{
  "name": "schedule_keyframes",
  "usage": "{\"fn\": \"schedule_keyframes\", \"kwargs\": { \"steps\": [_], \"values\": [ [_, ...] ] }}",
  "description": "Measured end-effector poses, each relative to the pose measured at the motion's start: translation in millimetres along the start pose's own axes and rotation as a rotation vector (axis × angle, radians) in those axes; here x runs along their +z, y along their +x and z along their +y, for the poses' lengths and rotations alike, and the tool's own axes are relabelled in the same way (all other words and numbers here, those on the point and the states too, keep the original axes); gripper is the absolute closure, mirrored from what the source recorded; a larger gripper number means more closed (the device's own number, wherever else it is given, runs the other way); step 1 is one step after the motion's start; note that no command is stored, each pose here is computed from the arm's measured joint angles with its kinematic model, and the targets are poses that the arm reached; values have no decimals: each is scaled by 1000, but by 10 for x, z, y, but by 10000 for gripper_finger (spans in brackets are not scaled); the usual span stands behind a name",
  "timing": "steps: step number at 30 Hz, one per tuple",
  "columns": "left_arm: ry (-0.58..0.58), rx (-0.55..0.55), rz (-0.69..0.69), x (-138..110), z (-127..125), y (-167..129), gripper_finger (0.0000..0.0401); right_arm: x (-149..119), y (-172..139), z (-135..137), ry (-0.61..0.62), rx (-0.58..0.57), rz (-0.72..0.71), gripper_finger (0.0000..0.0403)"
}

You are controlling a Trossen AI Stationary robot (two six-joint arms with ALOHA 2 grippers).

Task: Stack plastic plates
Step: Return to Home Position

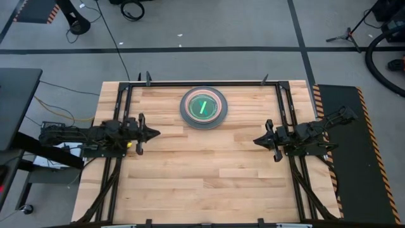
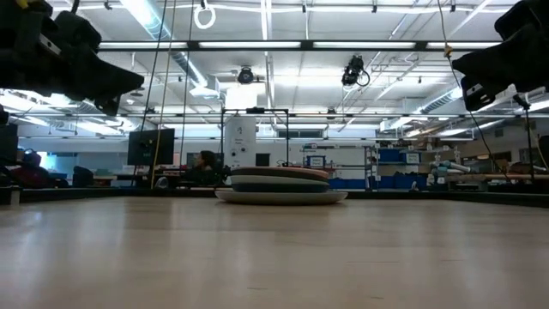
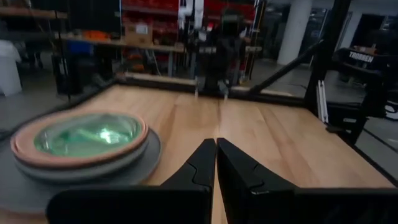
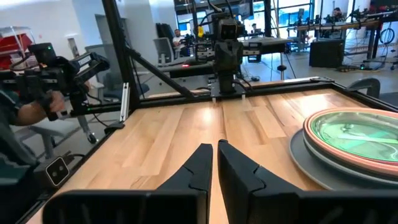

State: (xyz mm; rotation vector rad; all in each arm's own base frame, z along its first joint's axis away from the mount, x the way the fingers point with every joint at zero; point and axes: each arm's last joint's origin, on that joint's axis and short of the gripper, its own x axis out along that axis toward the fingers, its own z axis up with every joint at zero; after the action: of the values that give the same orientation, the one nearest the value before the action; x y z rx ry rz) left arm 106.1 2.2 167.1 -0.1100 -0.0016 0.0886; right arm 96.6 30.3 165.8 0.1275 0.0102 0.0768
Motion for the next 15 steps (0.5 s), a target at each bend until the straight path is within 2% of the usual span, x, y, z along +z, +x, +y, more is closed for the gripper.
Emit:
{"fn": "schedule_keyframes", "kwargs": {
  "steps": [15],
  "values": [
    [-33, 4, 30, -30, 3, 0, 378, 7, 0, 2, 1, 4, -6, 368]
  ]
}}
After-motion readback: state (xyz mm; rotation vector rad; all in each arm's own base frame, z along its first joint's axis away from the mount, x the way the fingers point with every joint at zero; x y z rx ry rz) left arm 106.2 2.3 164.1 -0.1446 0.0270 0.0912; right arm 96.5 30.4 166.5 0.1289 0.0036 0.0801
